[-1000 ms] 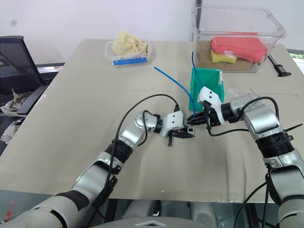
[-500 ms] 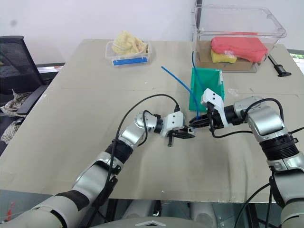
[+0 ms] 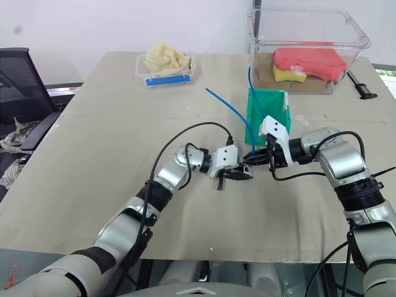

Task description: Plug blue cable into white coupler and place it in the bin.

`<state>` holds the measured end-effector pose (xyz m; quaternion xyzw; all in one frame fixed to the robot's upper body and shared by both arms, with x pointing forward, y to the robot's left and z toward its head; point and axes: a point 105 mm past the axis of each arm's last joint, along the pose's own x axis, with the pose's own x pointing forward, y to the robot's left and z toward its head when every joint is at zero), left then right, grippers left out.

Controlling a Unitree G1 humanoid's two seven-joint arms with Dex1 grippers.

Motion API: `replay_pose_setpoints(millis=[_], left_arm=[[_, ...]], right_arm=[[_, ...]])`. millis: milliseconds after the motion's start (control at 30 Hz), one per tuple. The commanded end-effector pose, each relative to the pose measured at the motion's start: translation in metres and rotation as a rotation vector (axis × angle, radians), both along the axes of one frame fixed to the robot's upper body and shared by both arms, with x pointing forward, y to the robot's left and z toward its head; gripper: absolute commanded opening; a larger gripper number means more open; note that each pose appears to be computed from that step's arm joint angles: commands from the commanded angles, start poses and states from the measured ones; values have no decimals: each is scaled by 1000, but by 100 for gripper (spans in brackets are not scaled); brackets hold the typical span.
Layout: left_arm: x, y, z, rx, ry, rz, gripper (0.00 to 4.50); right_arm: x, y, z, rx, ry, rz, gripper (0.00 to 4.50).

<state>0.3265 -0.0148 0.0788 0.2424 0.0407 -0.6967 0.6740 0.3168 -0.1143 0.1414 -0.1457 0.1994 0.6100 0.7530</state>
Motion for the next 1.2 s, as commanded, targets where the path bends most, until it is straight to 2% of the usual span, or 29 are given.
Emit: replay_pose_setpoints(millis=[33, 433, 867, 1000, 1200], left_arm=[[0, -3, 8, -15, -26, -18, 39], [0, -4, 8, -18, -29, -18, 39], [1, -4, 9, -27, -29, -11, 39], [1, -5, 9, -27, -29, -11, 39], [2, -5, 10, -23, -31, -17, 39]], right_arm=[[-4, 10, 0, 9, -5, 27, 0], [-5, 4, -8, -39, -21, 21, 0], [-23, 11, -17, -37, -151, 12, 0], [-32, 14, -30, -92, -164, 46, 0], [-24, 7, -39, -180, -211, 79, 0]])
